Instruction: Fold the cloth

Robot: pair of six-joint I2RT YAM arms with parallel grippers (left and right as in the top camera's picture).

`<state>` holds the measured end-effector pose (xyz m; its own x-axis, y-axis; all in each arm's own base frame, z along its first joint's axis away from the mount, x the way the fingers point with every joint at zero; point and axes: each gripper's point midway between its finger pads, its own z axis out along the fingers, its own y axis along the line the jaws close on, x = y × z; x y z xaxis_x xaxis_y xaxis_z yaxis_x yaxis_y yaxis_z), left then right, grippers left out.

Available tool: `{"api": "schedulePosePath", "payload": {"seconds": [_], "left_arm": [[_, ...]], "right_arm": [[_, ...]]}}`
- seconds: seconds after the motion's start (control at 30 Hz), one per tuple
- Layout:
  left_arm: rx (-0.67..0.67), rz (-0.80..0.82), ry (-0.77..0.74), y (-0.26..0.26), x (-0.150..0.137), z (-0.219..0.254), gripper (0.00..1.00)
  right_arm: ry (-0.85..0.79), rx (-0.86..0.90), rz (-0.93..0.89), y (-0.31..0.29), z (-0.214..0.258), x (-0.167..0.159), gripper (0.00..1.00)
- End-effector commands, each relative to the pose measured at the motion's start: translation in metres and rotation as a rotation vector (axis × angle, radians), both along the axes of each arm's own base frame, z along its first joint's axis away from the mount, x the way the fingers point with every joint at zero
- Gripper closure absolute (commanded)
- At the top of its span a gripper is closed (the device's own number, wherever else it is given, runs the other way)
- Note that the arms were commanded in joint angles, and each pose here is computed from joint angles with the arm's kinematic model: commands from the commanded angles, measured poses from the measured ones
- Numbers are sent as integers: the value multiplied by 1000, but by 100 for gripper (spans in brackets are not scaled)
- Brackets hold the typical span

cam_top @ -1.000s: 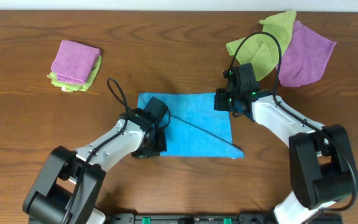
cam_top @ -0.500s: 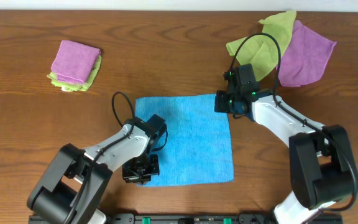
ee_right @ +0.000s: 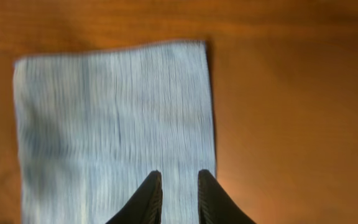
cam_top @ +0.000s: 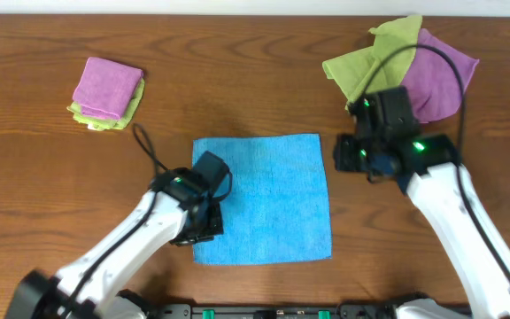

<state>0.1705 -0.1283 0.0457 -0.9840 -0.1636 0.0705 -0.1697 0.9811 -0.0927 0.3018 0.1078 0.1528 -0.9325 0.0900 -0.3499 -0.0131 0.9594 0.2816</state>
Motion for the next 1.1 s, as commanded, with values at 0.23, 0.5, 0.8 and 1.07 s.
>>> {"api": "schedulePosePath", "payload": {"seconds": [0.23,0.5,0.8,1.07], "left_arm": [[-49,20,-25,19,-7,22,84],[-132,41,-41,24,-33,2,68],[-249,82,-14,12,-51,-40,63],[-235,84,-49,14,-45,-44,60]], "right_arm": [[66,150,78,2,8,-110,70],[224,301,37,15,-70,-156,66],[326,261,-80,3,-114,-176,60],[353,269,-169,0,-134,-179,59]]}}
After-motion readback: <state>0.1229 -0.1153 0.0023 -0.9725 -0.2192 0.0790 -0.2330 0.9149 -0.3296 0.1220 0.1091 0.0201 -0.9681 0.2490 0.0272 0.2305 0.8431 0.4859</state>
